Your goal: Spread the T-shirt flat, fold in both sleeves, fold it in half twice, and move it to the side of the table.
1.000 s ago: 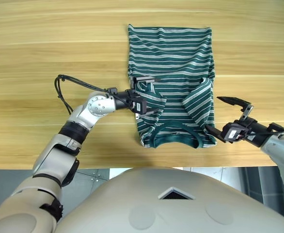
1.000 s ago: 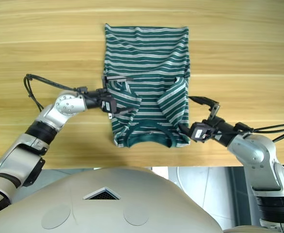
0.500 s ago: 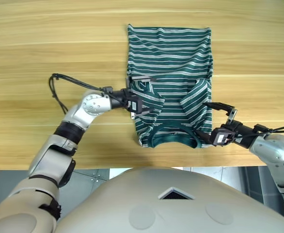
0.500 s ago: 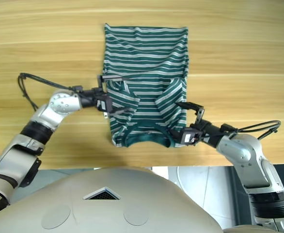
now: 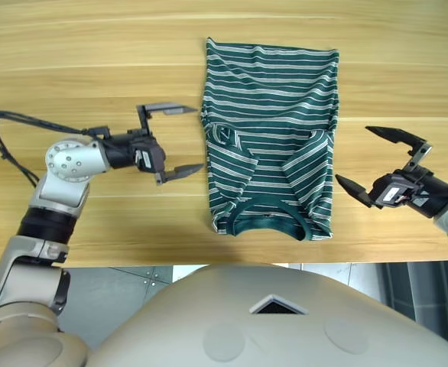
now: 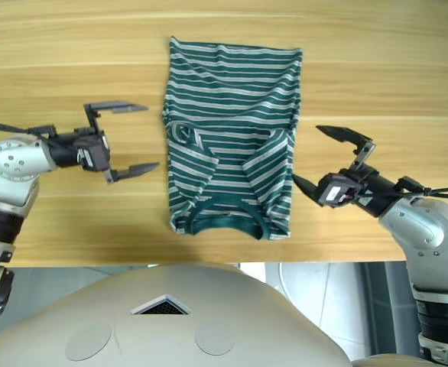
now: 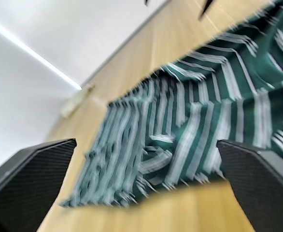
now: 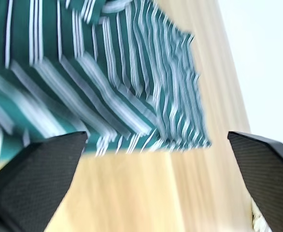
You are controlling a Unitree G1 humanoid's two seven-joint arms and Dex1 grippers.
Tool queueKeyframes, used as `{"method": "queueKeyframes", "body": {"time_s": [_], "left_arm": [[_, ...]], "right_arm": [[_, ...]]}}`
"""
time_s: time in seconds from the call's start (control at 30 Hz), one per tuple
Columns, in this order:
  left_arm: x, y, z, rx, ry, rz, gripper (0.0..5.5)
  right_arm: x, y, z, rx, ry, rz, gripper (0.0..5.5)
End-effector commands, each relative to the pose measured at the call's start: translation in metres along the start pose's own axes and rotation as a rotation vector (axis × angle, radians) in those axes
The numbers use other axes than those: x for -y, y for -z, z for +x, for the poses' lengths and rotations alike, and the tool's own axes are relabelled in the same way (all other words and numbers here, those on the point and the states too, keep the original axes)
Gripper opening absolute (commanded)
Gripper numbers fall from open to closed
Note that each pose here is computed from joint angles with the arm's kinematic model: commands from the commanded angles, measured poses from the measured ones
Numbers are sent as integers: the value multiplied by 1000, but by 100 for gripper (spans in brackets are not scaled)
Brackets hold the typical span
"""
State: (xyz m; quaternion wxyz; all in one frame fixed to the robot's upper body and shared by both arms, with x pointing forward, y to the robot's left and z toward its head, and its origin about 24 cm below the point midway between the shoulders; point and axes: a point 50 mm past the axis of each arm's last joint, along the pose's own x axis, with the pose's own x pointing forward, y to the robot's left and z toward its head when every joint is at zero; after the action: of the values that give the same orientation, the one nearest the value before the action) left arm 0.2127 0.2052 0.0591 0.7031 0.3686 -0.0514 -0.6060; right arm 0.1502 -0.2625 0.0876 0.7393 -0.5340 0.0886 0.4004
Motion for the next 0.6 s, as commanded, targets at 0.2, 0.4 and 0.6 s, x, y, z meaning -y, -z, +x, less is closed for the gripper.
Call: {"method": "queueKeyframes", "body": {"time_s": [0.2, 0.4, 0.6], "left_arm": [[67, 2, -33, -124, 304, -133, 540], [78, 0, -23, -79, 320, -162, 540], [76, 6, -4, -56, 264, -143, 540]], "right_arm": [[-40, -2, -20, -12, -319, -77, 537], [-51, -6, -24, 16, -393, -48, 537], [-54, -9, -25, 40, -422, -48, 537]]}}
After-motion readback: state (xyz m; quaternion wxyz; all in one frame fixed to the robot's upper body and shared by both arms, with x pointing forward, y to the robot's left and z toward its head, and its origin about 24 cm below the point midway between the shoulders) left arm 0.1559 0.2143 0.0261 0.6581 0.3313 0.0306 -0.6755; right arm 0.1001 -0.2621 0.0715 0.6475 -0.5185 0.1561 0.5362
